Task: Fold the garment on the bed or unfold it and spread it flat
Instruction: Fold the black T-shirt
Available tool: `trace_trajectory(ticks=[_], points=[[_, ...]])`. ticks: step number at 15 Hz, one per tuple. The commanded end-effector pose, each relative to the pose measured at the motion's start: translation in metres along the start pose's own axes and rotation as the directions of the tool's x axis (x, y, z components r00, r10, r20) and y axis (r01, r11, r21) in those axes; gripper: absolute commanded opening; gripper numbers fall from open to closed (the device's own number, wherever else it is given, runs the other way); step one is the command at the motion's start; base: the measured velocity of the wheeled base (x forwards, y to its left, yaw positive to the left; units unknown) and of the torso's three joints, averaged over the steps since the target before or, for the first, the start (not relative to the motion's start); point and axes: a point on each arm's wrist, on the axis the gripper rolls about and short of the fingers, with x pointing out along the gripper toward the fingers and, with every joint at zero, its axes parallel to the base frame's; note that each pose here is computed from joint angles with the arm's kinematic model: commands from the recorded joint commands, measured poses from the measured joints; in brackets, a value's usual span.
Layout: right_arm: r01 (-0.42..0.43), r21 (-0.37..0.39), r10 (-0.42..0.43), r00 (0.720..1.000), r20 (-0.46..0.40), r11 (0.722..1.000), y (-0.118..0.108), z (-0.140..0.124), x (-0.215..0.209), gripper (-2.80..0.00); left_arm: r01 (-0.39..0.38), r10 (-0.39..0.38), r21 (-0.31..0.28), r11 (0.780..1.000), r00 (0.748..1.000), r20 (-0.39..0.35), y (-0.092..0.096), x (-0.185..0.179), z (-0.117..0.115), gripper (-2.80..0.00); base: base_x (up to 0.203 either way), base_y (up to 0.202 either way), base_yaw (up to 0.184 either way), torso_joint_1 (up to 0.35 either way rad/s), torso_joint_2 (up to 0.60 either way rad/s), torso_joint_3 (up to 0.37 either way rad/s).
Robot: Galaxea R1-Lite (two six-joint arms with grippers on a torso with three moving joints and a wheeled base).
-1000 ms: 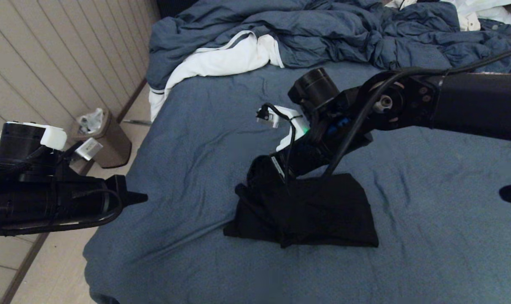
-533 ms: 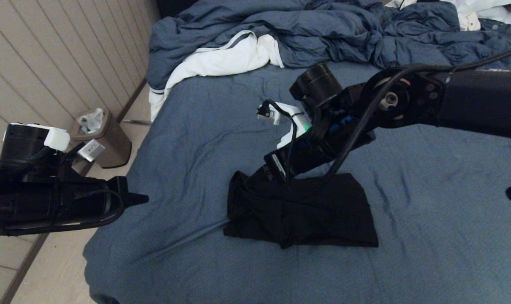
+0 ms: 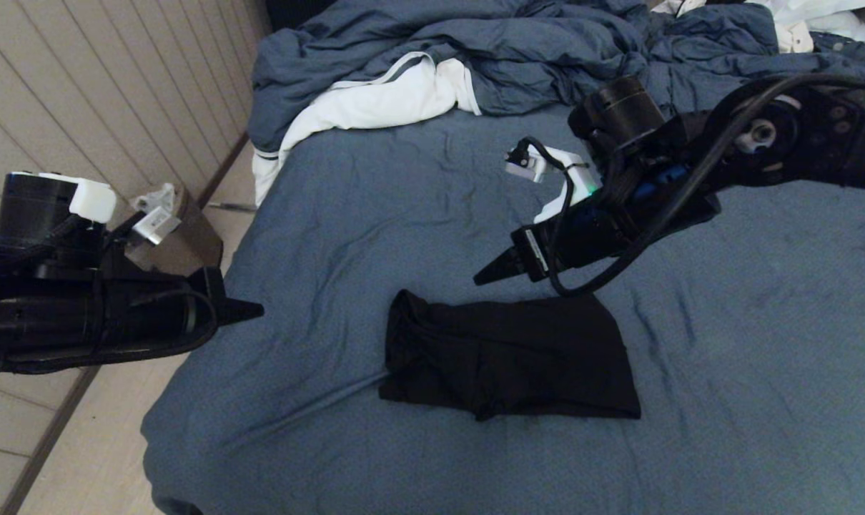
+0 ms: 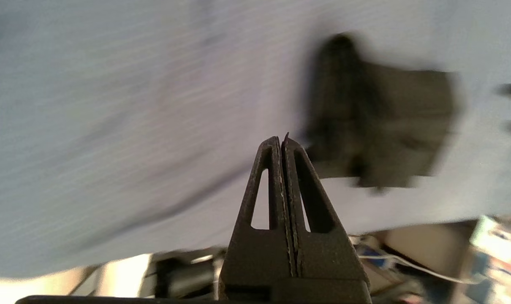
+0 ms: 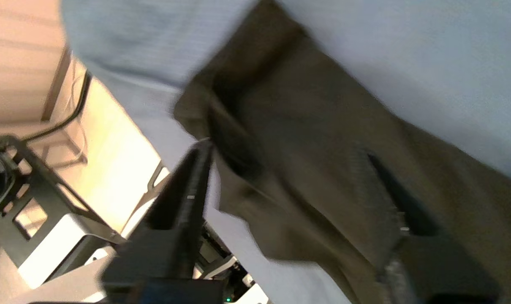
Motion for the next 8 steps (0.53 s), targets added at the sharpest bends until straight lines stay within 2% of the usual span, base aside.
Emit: trace_trajectory(ticks=[1,3,5,7,8], points=[[0.009,0.044,-0.009,1.000,-0.012,0.999,-0.011,-0.013,-0.019,0.00,0.083,-0.083,0.037,0.996,0.996,-0.013,-0.034,-0.001,0.009,-2.80,0.000,0.000,0.000,0.000,0.00,0.000],[0.015,0.116,-0.012,0.999,-0.030,0.993,-0.033,-0.027,-0.028,0.00,0.128,-0.124,0.065,0.990,0.990,-0.065,-0.064,0.009,0.013,-2.80,0.000,0.000,0.000,0.000,0.00,0.000],[0.045,0.189,-0.042,0.999,-0.024,0.981,-0.052,-0.032,-0.036,0.00,0.132,-0.123,0.094,0.987,0.988,-0.099,-0.095,0.027,0.019,-2.80,0.000,0.000,0.000,0.000,0.00,0.000],[0.055,0.219,-0.053,0.999,-0.013,0.974,-0.065,-0.035,-0.042,0.00,0.142,-0.123,0.126,0.982,0.981,-0.151,-0.125,0.047,0.017,-2.80,0.000,0.000,0.000,0.000,0.00,0.000],[0.056,0.222,-0.053,0.998,-0.018,0.973,-0.067,-0.036,-0.041,0.00,0.154,-0.124,0.145,0.977,0.972,-0.197,-0.141,0.060,0.009,-2.80,0.000,0.000,0.000,0.000,0.00,0.000]])
